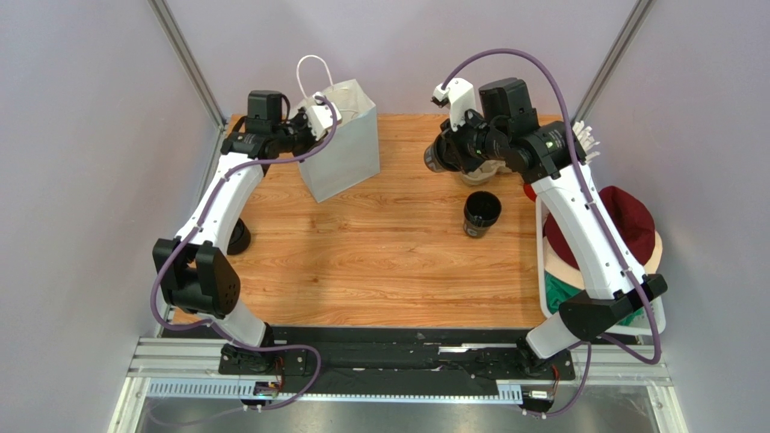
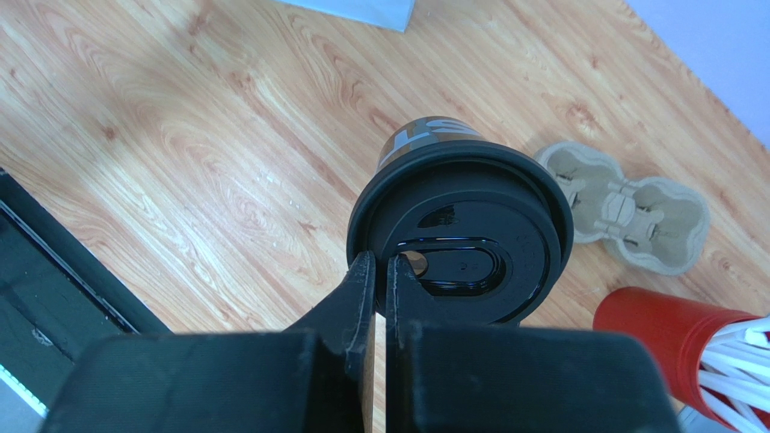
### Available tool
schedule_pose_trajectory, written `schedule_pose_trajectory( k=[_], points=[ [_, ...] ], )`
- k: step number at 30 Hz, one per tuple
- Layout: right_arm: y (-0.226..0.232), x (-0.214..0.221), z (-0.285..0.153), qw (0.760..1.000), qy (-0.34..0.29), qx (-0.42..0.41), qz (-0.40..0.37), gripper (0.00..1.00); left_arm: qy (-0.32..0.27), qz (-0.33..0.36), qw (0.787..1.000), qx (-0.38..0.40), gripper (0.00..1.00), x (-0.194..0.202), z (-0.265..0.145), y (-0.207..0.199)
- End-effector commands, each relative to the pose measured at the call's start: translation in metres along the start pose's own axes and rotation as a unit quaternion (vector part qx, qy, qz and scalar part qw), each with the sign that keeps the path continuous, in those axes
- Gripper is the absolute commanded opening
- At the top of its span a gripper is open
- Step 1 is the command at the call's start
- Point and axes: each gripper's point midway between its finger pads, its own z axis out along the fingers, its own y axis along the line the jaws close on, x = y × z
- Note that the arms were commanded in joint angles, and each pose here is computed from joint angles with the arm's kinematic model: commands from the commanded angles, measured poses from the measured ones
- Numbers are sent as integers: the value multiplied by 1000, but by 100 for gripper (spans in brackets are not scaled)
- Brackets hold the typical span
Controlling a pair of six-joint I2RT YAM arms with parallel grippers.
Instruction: Pack the takeout coffee
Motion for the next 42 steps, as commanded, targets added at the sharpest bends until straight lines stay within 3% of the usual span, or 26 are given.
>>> schedule_pose_trajectory(
  k=[1,15,27,32,36,42],
  points=[
    [-2,-39,-21,998,-63,0,-3,0,-40,25,999,25,17,-41,-24,-22],
    [0,-77,-45,991,-130,-4,-9,0,-88,2,992,90,17,-103,-63,-119],
    [18,-79,-45,989,-138,-52,13,0,-66,-60,985,150,13,-117,-56,-186],
    [28,-85,-35,987,-137,-86,25,0,-76,-90,987,112,13,-136,-58,-171],
    [33,-92,-25,984,-135,-110,35,0,-88,-96,991,38,16,-155,-67,-136],
    [61,-100,-12,979,-131,-154,22,0,-72,-85,991,-76,28,-154,-82,-91]
  ],
)
